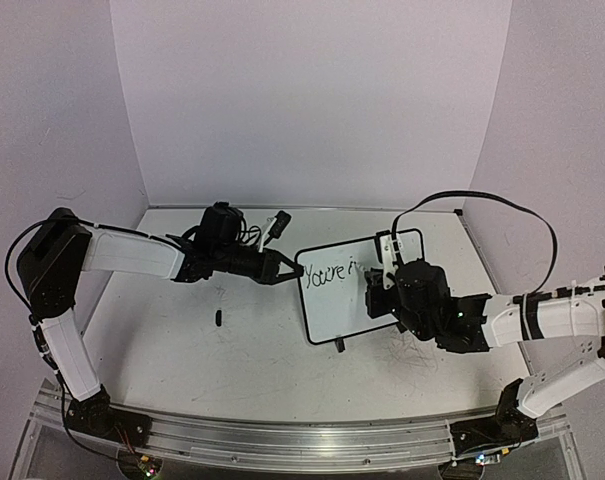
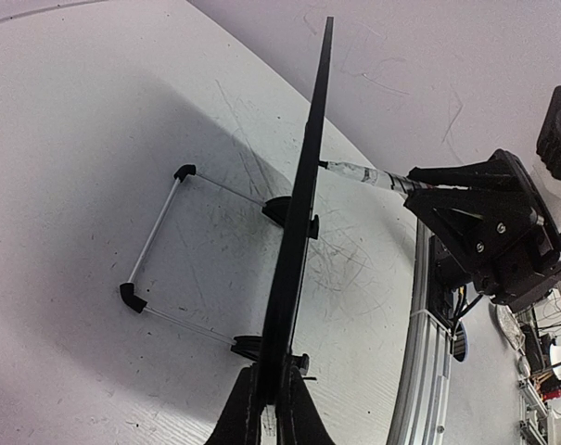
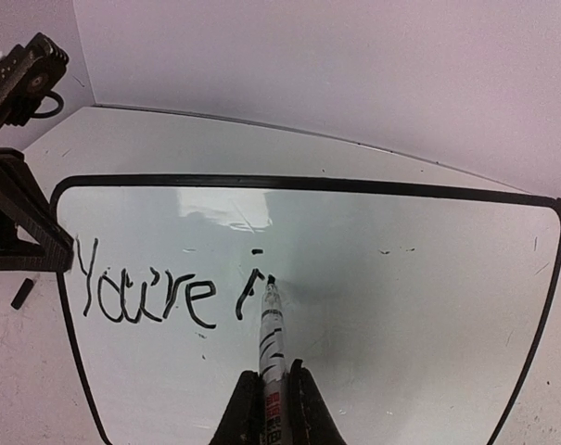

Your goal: Write a sentence on the whiteboard

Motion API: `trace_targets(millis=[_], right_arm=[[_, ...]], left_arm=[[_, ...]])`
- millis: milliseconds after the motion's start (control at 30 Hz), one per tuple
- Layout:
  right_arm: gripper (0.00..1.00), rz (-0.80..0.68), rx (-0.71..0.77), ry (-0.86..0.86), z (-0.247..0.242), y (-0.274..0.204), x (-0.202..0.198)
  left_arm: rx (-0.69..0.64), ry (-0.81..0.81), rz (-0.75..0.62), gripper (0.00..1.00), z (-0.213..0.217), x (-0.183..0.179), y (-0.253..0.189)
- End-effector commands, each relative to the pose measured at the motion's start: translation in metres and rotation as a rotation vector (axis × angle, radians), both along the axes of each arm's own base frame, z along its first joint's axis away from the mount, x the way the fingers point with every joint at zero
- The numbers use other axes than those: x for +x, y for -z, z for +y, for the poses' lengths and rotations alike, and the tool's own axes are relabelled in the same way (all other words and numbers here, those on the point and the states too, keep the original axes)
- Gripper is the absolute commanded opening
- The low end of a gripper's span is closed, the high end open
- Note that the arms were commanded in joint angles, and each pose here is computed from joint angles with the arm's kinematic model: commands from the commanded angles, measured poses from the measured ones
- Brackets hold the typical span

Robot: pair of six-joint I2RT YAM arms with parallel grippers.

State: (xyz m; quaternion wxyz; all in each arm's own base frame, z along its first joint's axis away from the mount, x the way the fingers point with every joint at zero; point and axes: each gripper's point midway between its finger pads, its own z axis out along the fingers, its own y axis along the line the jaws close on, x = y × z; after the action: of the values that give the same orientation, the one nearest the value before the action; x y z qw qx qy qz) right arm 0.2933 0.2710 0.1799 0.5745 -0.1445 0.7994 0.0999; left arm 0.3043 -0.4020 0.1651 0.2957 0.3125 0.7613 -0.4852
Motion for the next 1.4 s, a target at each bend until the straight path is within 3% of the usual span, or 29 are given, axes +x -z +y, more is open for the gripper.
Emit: trace_targets(millis=[0, 800, 1367], right_arm=[[0.00, 0.015, 0.018, 0.011, -0.001, -0.004, 0.000], [0.00, 0.089, 0.022, -0.008, -0.002, 0.020, -0.014], [0.00, -0.012, 0.067, 0.031, 0.004, -0.014, 0.002]], left_arm=[[0.022, -0.047, -0.042, 0.00, 0.009, 0.006, -0.009], [0.025, -0.045, -0.038, 0.00, 0.009, 0.005, -0.007], [0.024, -0.045, -0.039, 0.00, 0.010, 0.004, -0.008]])
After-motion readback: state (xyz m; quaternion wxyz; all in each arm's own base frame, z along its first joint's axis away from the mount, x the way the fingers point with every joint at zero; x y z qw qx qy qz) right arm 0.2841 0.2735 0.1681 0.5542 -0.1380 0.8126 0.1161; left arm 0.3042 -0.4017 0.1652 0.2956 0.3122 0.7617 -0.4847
